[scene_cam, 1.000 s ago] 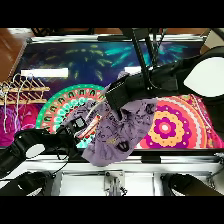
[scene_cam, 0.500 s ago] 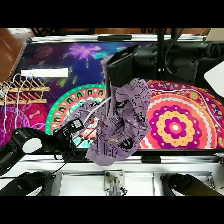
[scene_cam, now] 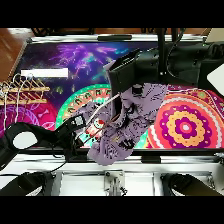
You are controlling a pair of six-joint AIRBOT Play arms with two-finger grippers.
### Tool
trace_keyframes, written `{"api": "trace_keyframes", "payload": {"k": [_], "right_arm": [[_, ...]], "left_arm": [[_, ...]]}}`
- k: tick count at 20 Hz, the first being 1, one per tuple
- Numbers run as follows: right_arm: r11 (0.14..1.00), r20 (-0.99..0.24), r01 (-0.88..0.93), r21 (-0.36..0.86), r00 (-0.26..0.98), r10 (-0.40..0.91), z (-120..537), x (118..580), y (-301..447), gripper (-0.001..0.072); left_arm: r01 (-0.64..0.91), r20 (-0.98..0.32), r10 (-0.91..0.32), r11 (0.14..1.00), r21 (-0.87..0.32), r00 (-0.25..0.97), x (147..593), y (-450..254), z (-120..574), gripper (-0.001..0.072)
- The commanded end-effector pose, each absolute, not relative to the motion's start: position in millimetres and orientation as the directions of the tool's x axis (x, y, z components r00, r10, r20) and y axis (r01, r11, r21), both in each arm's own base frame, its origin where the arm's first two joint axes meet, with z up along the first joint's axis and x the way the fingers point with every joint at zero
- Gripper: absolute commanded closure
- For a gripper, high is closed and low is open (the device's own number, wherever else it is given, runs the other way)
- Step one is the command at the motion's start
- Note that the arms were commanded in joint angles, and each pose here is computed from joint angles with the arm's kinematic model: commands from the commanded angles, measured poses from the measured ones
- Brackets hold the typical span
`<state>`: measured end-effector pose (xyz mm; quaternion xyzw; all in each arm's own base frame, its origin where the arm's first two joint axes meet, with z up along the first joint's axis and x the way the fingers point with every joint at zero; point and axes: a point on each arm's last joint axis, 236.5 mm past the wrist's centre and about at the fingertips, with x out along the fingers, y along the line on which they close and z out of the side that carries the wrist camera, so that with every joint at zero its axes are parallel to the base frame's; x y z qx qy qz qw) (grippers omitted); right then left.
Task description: Fold the shirts.
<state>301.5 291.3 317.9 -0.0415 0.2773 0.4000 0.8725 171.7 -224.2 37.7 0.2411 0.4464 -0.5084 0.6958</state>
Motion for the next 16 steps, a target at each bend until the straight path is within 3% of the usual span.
{"api": "trace_keyframes", "payload": {"k": [1, 6, 12, 16], "right_arm": [[0.616, -0.468, -0.757, 0.218, 0.473, 0.747, 330, 288, 308, 0.0621], [0.58, -0.443, -0.774, 0.253, 0.44, 0.781, 336, 281, 316, 0.0621], [0.605, -0.443, -0.767, 0.216, 0.475, 0.76, 336, 289, 311, 0.0621], [0.611, -0.458, -0.761, 0.218, 0.473, 0.753, 332, 289, 310, 0.0621]], "left_arm": [[0.921, -0.86, -0.503, 0.371, -0.119, 0.091, 187, -236, 33, 0.0648], [0.862, -0.793, -0.563, 0.497, -0.097, 0.234, 232, -253, 48, 0.0647], [0.711, -0.809, -0.498, 0.688, -0.148, 0.314, 267, -192, 53, 0.0647], [0.674, -0.81, -0.484, 0.722, -0.157, 0.331, 273, -176, 57, 0.0647]]}}
